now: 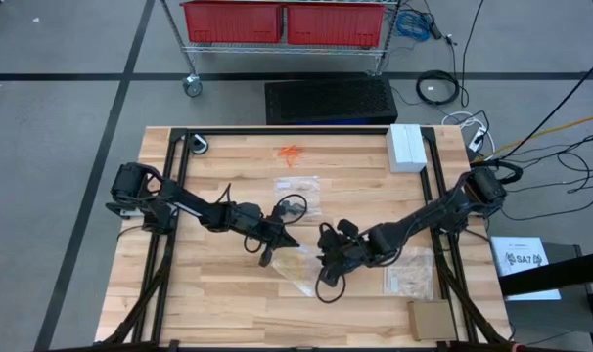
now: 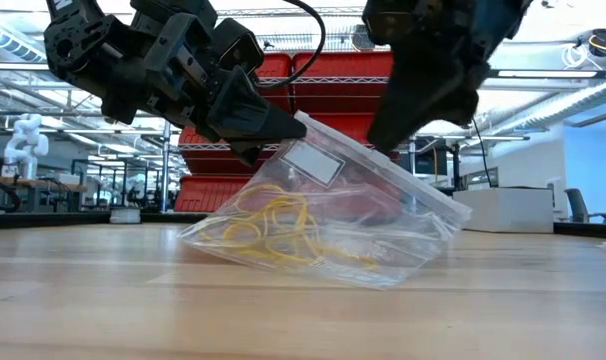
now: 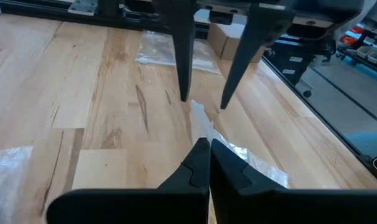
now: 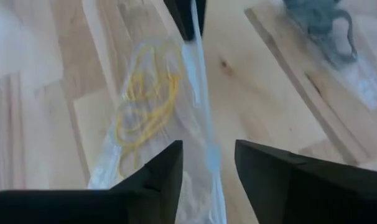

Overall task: Sort rubber bands
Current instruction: Close the zip bag, then move the zip bag to the left of the other zip bag

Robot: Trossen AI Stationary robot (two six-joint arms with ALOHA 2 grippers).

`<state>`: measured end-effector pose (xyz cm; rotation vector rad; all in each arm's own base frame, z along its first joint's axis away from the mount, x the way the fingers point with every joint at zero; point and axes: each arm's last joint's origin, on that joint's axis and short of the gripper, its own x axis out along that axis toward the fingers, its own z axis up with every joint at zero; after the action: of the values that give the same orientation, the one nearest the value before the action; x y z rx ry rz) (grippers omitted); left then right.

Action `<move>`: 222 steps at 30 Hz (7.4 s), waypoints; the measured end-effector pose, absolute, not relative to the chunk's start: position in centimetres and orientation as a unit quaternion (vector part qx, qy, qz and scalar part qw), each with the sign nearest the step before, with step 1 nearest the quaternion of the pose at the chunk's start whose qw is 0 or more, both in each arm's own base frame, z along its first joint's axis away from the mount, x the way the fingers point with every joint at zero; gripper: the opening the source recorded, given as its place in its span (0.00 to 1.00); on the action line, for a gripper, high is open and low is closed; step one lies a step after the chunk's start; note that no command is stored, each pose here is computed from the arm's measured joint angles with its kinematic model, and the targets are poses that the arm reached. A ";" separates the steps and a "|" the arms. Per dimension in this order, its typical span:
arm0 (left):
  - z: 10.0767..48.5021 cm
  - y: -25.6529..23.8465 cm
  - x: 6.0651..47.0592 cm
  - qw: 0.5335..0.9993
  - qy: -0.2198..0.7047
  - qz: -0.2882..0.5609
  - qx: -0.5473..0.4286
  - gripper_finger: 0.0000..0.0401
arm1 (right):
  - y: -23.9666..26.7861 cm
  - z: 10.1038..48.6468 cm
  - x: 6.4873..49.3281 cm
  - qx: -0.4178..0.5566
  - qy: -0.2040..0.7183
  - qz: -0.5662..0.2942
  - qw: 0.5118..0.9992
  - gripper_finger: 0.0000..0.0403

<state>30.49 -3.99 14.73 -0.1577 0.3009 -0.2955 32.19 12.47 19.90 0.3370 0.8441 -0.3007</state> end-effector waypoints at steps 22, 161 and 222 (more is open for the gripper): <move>14.7 -4.0 30.5 0.975 0.150 -0.147 -0.077 0.00 | 12.5 18.3 32.5 0.137 0.445 -0.121 0.876 0.03; 14.4 -8.0 30.2 0.950 0.264 -0.166 0.032 0.26 | 16.1 16.5 28.8 0.110 0.533 -0.152 0.825 0.22; 18.0 -9.6 20.7 0.868 0.485 0.108 0.021 0.00 | 16.3 16.8 27.5 0.105 0.520 -0.215 0.820 0.00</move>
<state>20.70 -9.59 18.04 0.0439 1.0147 0.2270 27.51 16.28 16.78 0.2242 1.1084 -0.4590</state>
